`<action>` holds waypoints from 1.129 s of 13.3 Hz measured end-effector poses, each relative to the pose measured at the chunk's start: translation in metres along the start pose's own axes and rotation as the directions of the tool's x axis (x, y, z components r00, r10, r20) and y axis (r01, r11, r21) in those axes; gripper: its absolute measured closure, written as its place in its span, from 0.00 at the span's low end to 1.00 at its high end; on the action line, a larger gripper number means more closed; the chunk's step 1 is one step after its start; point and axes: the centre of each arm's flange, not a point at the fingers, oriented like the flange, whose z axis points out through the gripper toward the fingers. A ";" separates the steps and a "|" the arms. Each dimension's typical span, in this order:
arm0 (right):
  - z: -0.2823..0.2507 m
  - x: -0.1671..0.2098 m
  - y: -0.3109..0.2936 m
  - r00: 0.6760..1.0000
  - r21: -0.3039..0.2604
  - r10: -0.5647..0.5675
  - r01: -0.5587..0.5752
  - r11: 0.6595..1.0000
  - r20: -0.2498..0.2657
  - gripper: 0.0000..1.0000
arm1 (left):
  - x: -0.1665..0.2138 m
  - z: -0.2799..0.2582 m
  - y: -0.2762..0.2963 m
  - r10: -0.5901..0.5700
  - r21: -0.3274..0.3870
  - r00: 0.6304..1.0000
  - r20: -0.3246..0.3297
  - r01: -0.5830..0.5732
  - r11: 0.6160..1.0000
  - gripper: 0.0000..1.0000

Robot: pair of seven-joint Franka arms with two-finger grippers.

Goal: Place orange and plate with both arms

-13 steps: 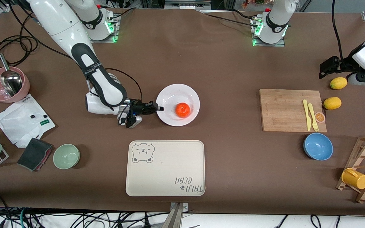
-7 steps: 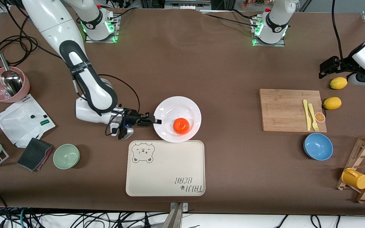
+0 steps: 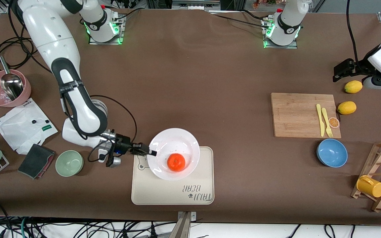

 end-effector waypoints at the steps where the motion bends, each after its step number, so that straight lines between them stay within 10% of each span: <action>1: 0.002 0.007 0.009 1.000 -0.002 0.004 -0.004 1.000 -0.013 0.93 | 0.000 0.000 0.000 0.000 0.000 1.000 0.000 0.000 1.000 0.00; 7: 0.000 0.028 0.043 0.994 -0.054 0.020 -0.026 0.998 -0.107 0.93 | 0.000 0.000 0.000 0.000 0.000 1.000 0.000 0.000 1.000 0.00; 15: 0.016 0.021 0.066 0.993 -0.074 0.037 -0.045 0.996 -0.111 0.93 | 0.000 0.000 0.000 0.000 0.000 1.000 0.000 0.000 1.000 0.00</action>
